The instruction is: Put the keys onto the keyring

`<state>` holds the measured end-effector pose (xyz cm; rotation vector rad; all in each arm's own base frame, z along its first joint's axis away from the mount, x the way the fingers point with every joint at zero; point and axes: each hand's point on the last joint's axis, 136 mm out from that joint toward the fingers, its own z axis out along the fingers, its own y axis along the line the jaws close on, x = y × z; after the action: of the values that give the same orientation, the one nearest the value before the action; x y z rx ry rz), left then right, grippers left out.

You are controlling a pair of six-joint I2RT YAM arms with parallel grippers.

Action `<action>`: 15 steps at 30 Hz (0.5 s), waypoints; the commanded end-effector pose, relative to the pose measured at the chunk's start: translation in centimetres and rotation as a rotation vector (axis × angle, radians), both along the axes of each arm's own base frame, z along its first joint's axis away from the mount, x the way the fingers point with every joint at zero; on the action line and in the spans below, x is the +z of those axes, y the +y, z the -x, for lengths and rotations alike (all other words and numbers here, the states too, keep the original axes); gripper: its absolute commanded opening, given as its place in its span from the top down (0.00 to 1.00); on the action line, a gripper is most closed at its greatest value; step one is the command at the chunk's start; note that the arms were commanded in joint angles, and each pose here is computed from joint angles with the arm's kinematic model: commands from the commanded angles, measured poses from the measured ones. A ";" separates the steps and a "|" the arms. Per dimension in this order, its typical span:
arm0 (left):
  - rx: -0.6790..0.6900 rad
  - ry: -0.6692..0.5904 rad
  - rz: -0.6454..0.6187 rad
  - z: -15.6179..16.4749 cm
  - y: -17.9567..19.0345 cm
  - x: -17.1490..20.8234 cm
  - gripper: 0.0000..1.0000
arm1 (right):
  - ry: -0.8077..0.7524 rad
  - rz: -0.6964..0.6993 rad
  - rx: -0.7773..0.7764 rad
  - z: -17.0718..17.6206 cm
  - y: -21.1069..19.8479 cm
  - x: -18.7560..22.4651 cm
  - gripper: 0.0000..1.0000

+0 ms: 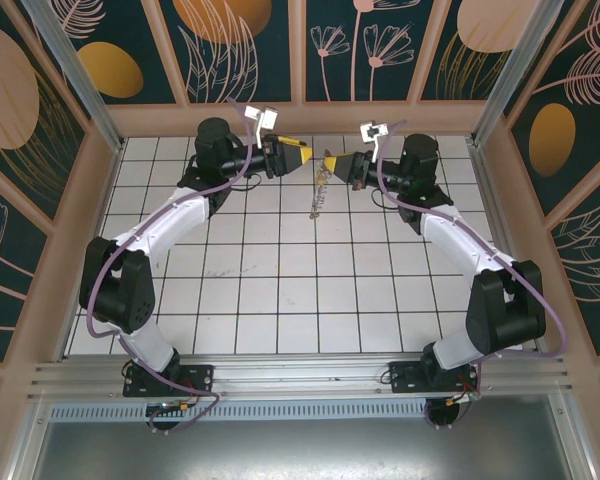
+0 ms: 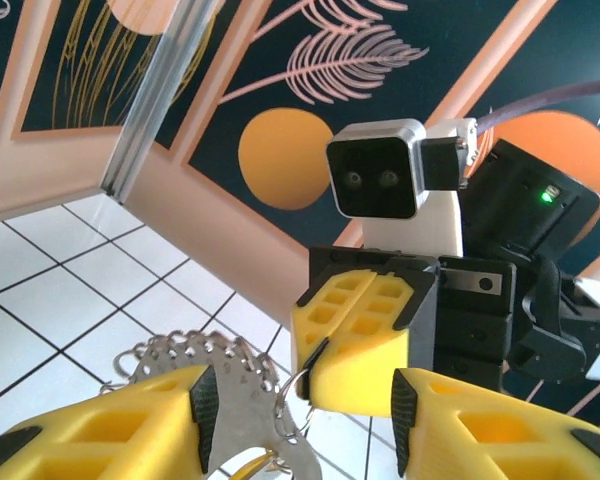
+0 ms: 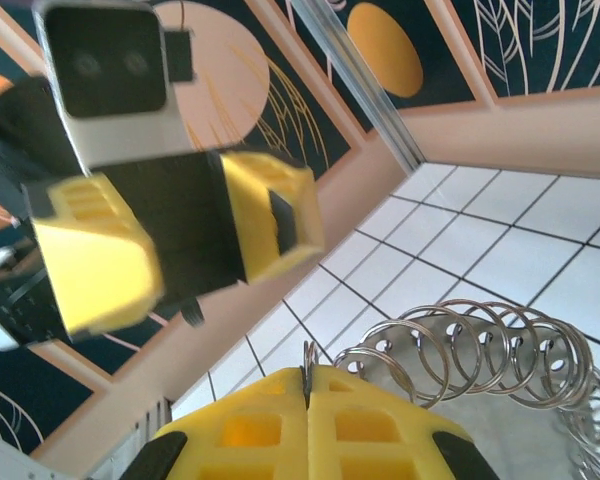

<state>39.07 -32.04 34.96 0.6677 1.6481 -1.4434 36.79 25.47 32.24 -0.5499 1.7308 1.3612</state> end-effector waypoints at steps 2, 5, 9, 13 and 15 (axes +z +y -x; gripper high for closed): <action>-0.086 -0.073 -0.052 1.4 -0.3 1.0 0.54 | -0.138 0.019 0.067 1.7 -0.1 2.6 1.00; -0.125 -0.061 -0.069 1.5 -0.6 0.3 0.63 | -0.143 0.022 0.077 1.7 -0.1 2.5 1.00; -0.160 -0.044 -0.076 1.7 -0.9 -0.4 0.69 | -0.150 0.017 0.092 1.8 -0.1 2.6 1.00; -0.181 -0.021 -0.078 1.8 -1.0 -1.2 0.72 | -0.155 0.010 0.106 1.9 -0.1 2.7 1.00; -0.186 -0.011 -0.077 1.8 -1.1 -1.5 0.72 | -0.157 0.008 0.108 1.9 -0.1 2.8 1.00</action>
<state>37.69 -32.86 33.57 0.8454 1.6883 -1.4821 35.60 25.59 31.43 -0.6606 1.7281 1.3701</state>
